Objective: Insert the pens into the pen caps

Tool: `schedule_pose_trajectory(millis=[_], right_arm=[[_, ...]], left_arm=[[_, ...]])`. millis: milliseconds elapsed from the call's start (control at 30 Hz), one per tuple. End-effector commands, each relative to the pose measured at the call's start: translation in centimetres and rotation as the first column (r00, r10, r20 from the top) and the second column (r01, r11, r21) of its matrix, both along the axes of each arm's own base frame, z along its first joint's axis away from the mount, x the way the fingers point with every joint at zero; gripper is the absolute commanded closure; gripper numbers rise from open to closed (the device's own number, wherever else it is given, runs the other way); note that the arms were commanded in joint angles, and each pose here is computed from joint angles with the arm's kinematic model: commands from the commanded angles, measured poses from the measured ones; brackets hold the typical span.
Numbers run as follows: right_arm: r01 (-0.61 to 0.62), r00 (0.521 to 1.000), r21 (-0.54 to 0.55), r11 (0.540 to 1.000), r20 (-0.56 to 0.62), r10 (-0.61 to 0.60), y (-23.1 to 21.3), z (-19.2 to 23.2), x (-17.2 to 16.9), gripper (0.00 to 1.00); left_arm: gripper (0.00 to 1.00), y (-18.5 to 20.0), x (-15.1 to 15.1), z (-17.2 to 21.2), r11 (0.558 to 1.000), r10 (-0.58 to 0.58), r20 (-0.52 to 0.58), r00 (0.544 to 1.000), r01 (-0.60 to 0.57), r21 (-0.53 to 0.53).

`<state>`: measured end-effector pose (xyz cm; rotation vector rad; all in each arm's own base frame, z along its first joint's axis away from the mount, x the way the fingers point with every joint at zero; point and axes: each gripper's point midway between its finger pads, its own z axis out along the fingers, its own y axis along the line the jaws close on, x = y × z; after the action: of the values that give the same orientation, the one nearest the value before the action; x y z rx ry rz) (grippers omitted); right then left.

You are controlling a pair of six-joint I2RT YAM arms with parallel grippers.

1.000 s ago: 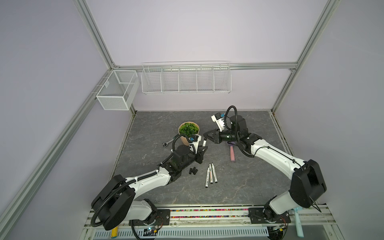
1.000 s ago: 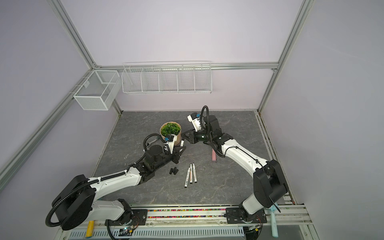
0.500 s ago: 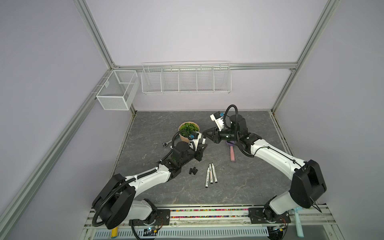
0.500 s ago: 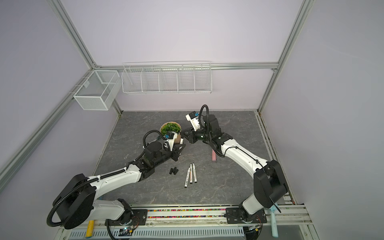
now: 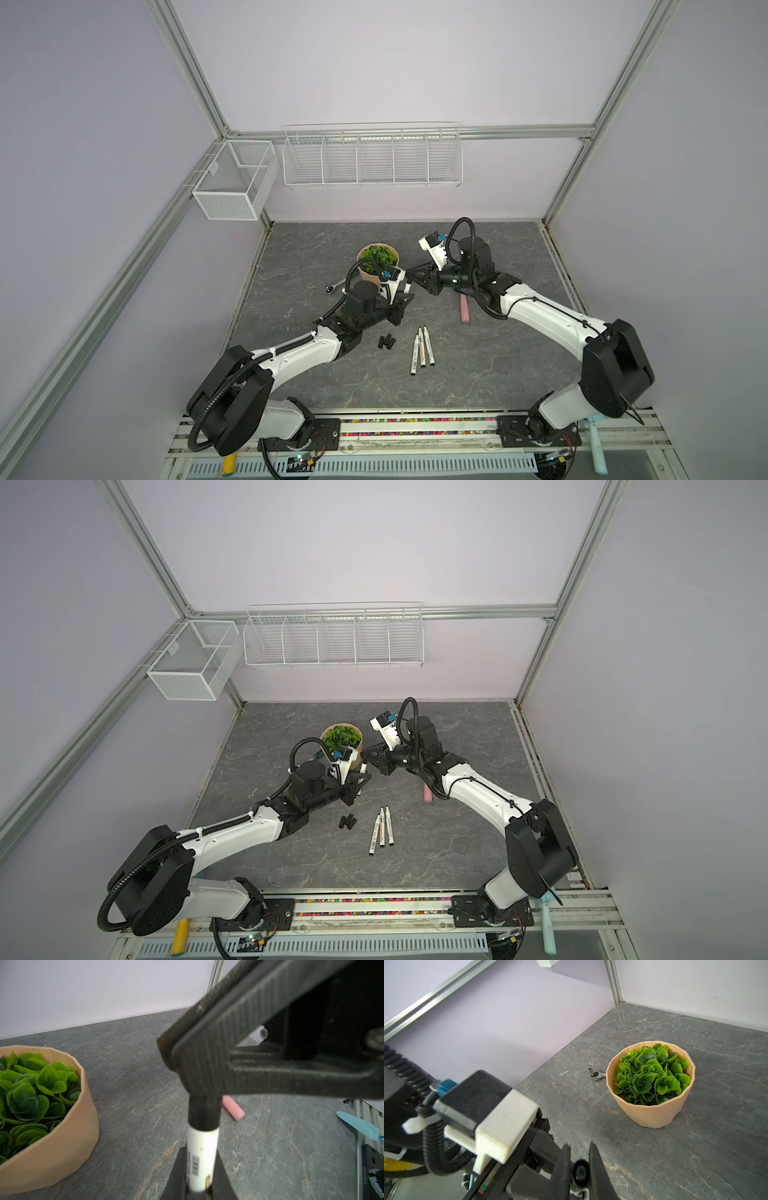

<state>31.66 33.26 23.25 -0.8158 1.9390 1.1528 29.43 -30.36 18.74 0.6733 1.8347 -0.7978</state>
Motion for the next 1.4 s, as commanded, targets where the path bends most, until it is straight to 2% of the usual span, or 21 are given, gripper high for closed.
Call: schedule_pose_trajectory(millis=[0,200,300,500,633,767,900,1067,1133,1267,1367], right_arm=[[-0.243,0.79,-0.161,0.956,-0.605,0.099,-3.5,-11.9,-11.6,0.93],[-0.184,0.792,-0.112,0.977,-0.605,0.08,-4.6,-11.0,-10.1,0.93],[-0.177,0.791,-0.102,0.979,-0.607,0.08,-4.3,-10.9,-9.7,0.93],[-0.185,0.79,-0.077,0.98,-0.605,0.101,-3.4,-10.6,-9.6,0.93],[-0.241,0.788,-0.114,0.964,-0.603,0.125,-2.5,-11.2,-11.0,0.93],[-0.245,0.781,-0.133,0.96,-0.615,0.114,-2.2,-12.2,-11.3,0.93],[-0.217,0.789,-0.137,0.966,-0.607,0.092,-2.4,-12.3,-10.9,0.93],[-0.154,0.802,-0.144,0.978,-0.596,0.038,-3.0,-12.3,-9.7,0.93],[-0.125,0.787,-0.154,0.98,-0.617,0.004,-3.8,-13.3,-9.7,0.92],[-0.084,0.79,-0.164,0.983,-0.612,-0.035,-4.3,-13.6,-9.1,0.91],[-0.079,0.791,-0.153,0.985,-0.611,-0.031,-4.1,-13.2,-8.9,0.9]], left_arm=[[1.0,7.6,4.7,25.4,0.781,0.448,0.396,0.802,-0.135,-0.609],[1.0,7.2,4.2,24.7,0.79,0.411,0.383,0.827,-0.114,-0.602],[1.0,5.7,3.7,23.6,0.829,0.322,0.392,0.862,-0.057,-0.556],[1.0,4.2,3.1,19.8,0.839,0.249,0.312,0.917,-0.043,-0.542],[1.0,4.1,3.4,18.7,0.831,0.272,0.281,0.92,-0.078,-0.55],[1.0,4.5,4.1,18.8,0.826,0.314,0.285,0.906,-0.112,-0.553],[1.0,4.4,4.6,18.9,0.82,0.321,0.279,0.905,-0.119,-0.56],[1.0,4.8,5.4,18.8,0.786,0.338,0.236,0.911,-0.135,-0.603],[1.0,4.9,5.6,18.6,0.787,0.346,0.228,0.91,-0.149,-0.599],[1.0,4.3,6.4,17.5,0.815,0.341,0.203,0.918,-0.181,-0.551],[1.0,2.0,6.4,15.6,0.871,0.29,0.192,0.938,-0.175,-0.459]])
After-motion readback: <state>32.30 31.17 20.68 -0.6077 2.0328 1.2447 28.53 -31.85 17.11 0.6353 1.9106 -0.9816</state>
